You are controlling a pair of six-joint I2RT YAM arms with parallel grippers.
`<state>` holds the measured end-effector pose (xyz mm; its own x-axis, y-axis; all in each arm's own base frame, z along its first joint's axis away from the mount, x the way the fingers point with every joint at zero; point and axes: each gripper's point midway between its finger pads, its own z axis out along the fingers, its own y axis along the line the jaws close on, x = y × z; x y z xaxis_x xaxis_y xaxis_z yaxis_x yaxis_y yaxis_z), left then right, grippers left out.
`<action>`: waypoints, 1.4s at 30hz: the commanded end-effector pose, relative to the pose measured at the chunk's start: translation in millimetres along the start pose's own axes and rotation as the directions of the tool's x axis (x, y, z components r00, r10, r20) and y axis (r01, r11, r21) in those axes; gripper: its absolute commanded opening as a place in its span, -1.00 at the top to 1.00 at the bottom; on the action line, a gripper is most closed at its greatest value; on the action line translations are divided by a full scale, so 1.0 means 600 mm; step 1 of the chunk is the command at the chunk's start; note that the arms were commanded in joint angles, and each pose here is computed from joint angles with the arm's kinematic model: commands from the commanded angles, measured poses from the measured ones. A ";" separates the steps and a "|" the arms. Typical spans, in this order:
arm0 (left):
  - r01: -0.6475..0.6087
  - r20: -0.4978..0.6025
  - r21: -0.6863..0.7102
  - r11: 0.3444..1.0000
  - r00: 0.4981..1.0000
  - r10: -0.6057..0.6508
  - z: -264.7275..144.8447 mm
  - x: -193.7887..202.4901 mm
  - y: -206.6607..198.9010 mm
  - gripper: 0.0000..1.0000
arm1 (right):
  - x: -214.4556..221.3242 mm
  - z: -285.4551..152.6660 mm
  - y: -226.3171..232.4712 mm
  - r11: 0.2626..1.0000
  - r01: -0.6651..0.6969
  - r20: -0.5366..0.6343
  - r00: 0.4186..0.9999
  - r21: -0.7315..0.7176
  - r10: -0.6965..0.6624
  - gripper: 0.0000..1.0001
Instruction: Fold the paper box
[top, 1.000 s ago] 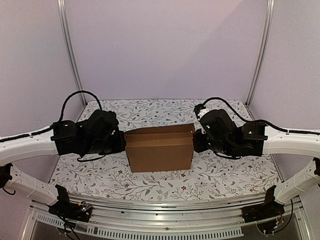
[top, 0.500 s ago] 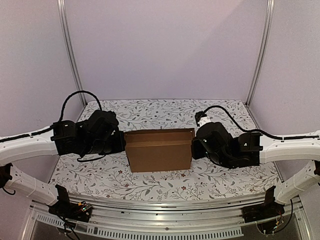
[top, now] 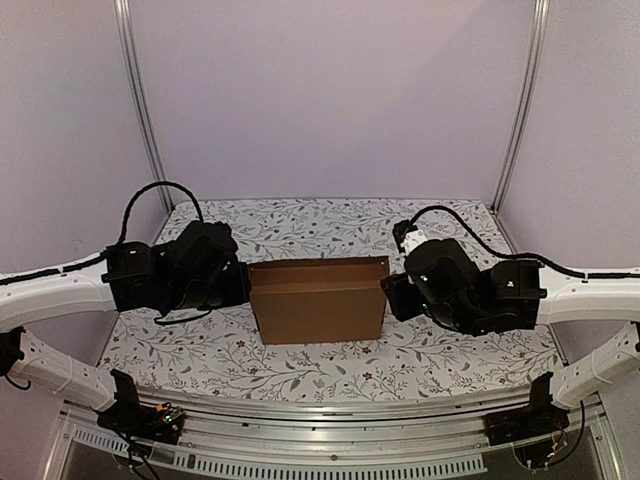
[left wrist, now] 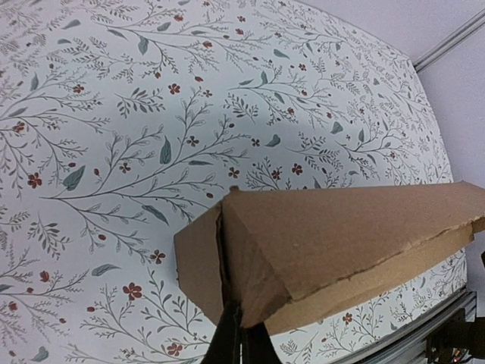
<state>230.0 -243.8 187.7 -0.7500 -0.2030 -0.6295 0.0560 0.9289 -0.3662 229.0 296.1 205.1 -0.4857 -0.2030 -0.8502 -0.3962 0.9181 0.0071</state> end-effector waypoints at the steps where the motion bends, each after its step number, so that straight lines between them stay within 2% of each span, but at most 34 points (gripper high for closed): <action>1: -0.085 -0.111 -0.095 0.992 0.991 0.075 0.014 0.058 0.043 1.00 | -0.058 -0.038 -0.003 0.999 0.041 0.058 0.998 -0.010 -0.040 0.06; 5: -0.090 -0.113 -0.095 0.991 0.990 0.080 0.015 0.057 0.041 1.00 | -0.099 -0.048 -0.002 0.998 0.061 0.101 0.993 0.000 -0.060 0.06; 14: -0.097 -0.111 -0.098 0.990 0.990 0.086 0.016 0.055 0.039 1.00 | -0.141 -0.003 -0.010 1.000 0.027 0.087 0.996 0.003 -0.027 0.06; 20: -0.100 -0.109 -0.102 0.990 0.990 0.089 0.016 0.054 0.040 1.00 | -0.145 0.028 0.009 1.000 0.025 0.081 0.996 -0.003 -0.024 0.43; 29: -0.100 -0.110 -0.106 0.989 0.990 0.088 0.017 0.056 0.043 1.00 | -0.068 0.066 0.014 1.000 0.020 -0.023 1.000 -0.002 -0.020 0.99; 38: -0.098 -0.112 -0.111 0.989 0.990 0.086 0.020 0.056 0.042 1.00 | 0.024 0.076 0.019 1.000 0.015 -0.105 0.994 0.020 -0.012 1.00; 40: -0.100 -0.115 -0.108 0.989 0.990 0.087 0.021 0.057 0.040 1.00 | 0.030 0.079 0.018 1.000 0.013 -0.107 0.994 0.028 -0.010 1.00; 42: -0.104 -0.114 -0.104 0.989 0.989 0.092 0.020 0.055 0.038 0.91 | 0.024 0.078 0.018 0.999 0.010 -0.097 0.995 0.034 -0.006 1.00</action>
<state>232.9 -244.5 187.0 -0.7420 -0.1960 -0.6411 0.0562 0.9348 -0.3508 265.5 328.0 212.4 -0.4831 -0.1584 -0.8611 -0.3774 0.9251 0.0415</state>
